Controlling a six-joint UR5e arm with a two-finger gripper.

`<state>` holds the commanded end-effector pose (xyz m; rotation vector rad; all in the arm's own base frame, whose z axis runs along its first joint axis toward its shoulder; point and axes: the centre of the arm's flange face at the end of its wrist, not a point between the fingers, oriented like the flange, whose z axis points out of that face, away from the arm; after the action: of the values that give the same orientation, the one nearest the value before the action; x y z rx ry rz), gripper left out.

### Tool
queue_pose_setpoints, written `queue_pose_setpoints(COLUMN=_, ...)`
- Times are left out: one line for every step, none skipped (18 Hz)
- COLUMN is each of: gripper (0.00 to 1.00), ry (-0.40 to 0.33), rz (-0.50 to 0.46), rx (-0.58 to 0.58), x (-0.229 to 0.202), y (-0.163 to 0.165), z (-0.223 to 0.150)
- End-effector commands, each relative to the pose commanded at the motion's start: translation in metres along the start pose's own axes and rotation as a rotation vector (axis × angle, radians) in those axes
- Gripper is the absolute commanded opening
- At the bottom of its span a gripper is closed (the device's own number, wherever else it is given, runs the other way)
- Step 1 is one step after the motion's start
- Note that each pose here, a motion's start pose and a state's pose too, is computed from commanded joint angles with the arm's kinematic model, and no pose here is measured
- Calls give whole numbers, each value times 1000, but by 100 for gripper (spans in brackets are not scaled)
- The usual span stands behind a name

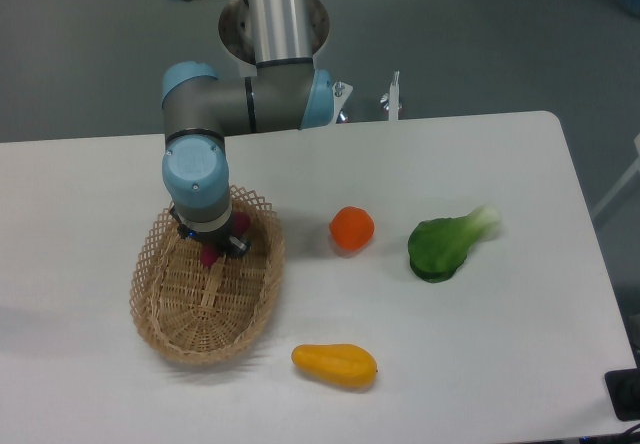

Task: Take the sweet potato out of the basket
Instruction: 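Lift the sweet potato out of the basket and carry it toward the bok choy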

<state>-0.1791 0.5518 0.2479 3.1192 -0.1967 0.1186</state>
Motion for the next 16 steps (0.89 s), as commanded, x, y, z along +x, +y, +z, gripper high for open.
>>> queue_pose_setpoints(gripper=22, ry=-15, rz=-9, rx=22, x=-9, y=-1, z=-13)
queue_pose_setpoints(gripper=22, ry=-29, rz=-15, rx=34, x=-17, y=1, z=-22)
queue_pose_setpoints(gripper=22, ry=-38, rz=-28, rx=45, x=-28, y=3, z=-29)
queue_pose_setpoints(gripper=22, ry=-46, rz=-42, rx=53, x=-38, y=6, z=-34)
queue_pose_setpoints(gripper=22, ry=-58, rz=-58, rx=67, x=-50, y=8, z=-42)
queue_pose_setpoints(gripper=22, ry=-72, rz=-65, rx=80, x=-62, y=10, z=-50)
queue_pose_setpoints(gripper=23, ry=-86, rz=-61, rx=93, x=-75, y=14, z=-59)
queue_pose_setpoints(gripper=23, ry=-97, rz=-44, rx=101, x=-86, y=17, z=-68)
queue_pose_setpoints(gripper=23, ry=-112, rz=-25, rx=113, x=-96, y=18, z=-77)
queue_pose_setpoints(gripper=23, ry=-126, rz=-23, rx=122, x=-108, y=23, z=-85)
queue_pose_setpoints(gripper=23, ry=-137, rz=-27, rx=129, x=-119, y=28, z=-92)
queue_pose_setpoints(gripper=23, ry=-147, rz=-31, rx=135, x=-132, y=32, z=-98)
queue_pose_setpoints(gripper=23, ry=-154, rz=-38, rx=137, x=-148, y=40, z=-100)
queue_pose_setpoints(gripper=23, ry=-158, rz=-35, rx=134, x=-166, y=50, z=-100)
queue_pose_setpoints(gripper=23, ry=-159, rz=-28, rx=127, x=-184, y=59, z=-97)
queue_pose_setpoints(gripper=23, ry=-165, rz=-10, rx=123, x=-197, y=65, z=-97)
